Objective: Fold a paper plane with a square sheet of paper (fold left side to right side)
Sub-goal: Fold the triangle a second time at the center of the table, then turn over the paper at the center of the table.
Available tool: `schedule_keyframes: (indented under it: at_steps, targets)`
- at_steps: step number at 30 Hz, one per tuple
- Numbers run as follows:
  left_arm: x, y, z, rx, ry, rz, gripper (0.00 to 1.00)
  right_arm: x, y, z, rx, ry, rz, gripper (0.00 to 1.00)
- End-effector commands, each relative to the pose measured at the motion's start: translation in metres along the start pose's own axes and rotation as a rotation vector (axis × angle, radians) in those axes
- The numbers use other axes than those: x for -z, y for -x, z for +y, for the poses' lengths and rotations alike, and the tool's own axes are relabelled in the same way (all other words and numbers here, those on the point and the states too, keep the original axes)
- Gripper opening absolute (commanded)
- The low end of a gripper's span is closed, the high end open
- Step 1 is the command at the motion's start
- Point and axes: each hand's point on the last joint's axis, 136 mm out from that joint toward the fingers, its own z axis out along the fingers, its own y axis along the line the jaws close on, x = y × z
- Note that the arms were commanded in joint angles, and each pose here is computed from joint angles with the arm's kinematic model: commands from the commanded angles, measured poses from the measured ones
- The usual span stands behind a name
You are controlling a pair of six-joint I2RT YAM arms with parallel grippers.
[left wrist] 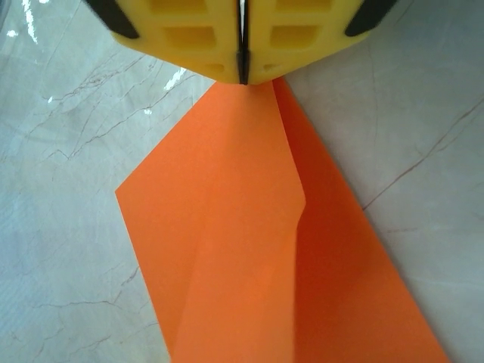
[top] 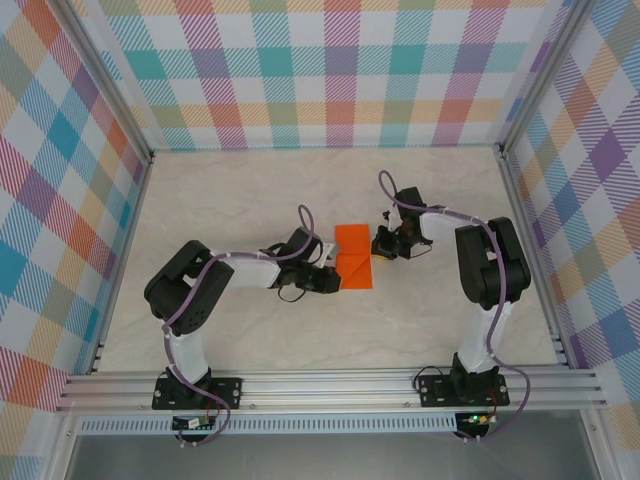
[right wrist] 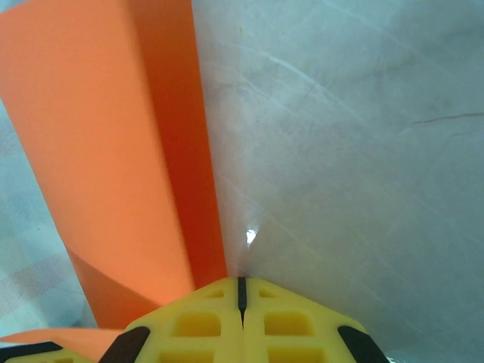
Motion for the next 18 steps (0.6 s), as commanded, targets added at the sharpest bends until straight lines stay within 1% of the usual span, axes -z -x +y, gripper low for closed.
schedule_keyframes:
  at_steps: [1, 3, 4, 8, 10, 13, 16, 18]
  targets:
    - [0.007, -0.017, 0.007, 0.030, 0.033, 0.050, 0.20, 0.001, 0.009, -0.015, 0.005, -0.055, -0.023, 0.06]
    - [0.011, -0.013, 0.001, 0.022, 0.018, 0.037, 0.23, 0.007, 0.011, -0.011, 0.009, -0.033, -0.043, 0.10]
    - [0.014, -0.010, -0.002, 0.019, 0.011, 0.028, 0.25, 0.013, 0.013, -0.008, 0.011, -0.016, -0.064, 0.14]
    - [0.031, 0.007, -0.021, -0.008, -0.023, -0.033, 0.46, 0.039, 0.012, -0.001, 0.014, 0.029, -0.143, 0.28]
    - [0.042, 0.019, -0.029, -0.016, -0.036, -0.077, 0.54, 0.050, 0.005, 0.001, 0.026, 0.045, -0.170, 0.37]
    - [0.059, 0.035, -0.030, 0.009, -0.043, -0.146, 0.64, 0.062, -0.010, 0.004, 0.028, 0.078, -0.200, 0.50]
    - [0.067, 0.050, -0.024, 0.056, -0.071, -0.193, 0.69, 0.069, -0.027, 0.009, 0.022, 0.141, -0.217, 0.66]
    - [0.064, 0.058, -0.015, 0.079, -0.065, -0.197, 0.69, 0.070, -0.037, 0.016, 0.010, 0.210, -0.208, 0.73]
